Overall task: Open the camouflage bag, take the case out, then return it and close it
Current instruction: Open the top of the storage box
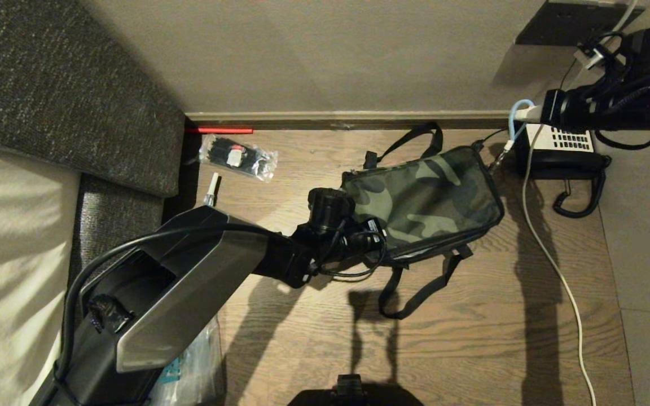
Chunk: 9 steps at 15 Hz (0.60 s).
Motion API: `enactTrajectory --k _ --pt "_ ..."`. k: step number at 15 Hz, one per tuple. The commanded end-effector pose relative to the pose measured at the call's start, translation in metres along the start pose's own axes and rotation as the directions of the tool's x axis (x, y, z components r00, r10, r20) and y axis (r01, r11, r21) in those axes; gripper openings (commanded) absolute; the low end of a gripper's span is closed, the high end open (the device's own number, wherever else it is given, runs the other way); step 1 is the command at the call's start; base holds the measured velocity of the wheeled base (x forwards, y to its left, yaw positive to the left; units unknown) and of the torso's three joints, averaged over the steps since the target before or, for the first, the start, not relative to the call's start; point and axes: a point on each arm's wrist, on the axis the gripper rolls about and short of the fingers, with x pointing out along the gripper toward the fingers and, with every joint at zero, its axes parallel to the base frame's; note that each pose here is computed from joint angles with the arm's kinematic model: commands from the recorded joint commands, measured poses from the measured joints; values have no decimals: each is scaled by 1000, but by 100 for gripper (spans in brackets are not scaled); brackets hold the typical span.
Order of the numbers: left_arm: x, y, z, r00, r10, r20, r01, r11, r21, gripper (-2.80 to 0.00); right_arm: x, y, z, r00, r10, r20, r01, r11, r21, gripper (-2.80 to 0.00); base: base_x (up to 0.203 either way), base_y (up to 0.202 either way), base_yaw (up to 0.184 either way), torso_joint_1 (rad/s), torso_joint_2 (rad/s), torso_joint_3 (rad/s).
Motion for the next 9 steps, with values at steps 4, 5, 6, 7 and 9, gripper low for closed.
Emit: enactTrajectory --k 4,5,6,7,9 --pt "1 -4 -4 1000 -9 -10 9 1000 -1 -280 3 -3 -5 1000 0 -21 0 1000 10 -280 0 0 0 0 0 0" --pt "1 -4 -5 1000 -8 -11 8 1000 -1 -280 6 -5 -8 999 -2 -40 3 1000 14 -280 0 0 0 0 0 0" --pt "1 -5 -4 1000 -9 -10 9 1000 -1 -280 7 -6 -9 999 2 -40 -1 1000 13 -280 0 0 0 0 0 0" --pt "1 -4 -4 1000 -9 -10 9 1000 -1 -280 7 -5 -8 999 2 -37 -2 1000 13 -280 0 0 0 0 0 0" --pt "1 -6 -5 1000 -10 -11 10 1000 0 -280 7 -5 -9 999 3 -43 -2 1000 14 -280 0 0 0 0 0 0"
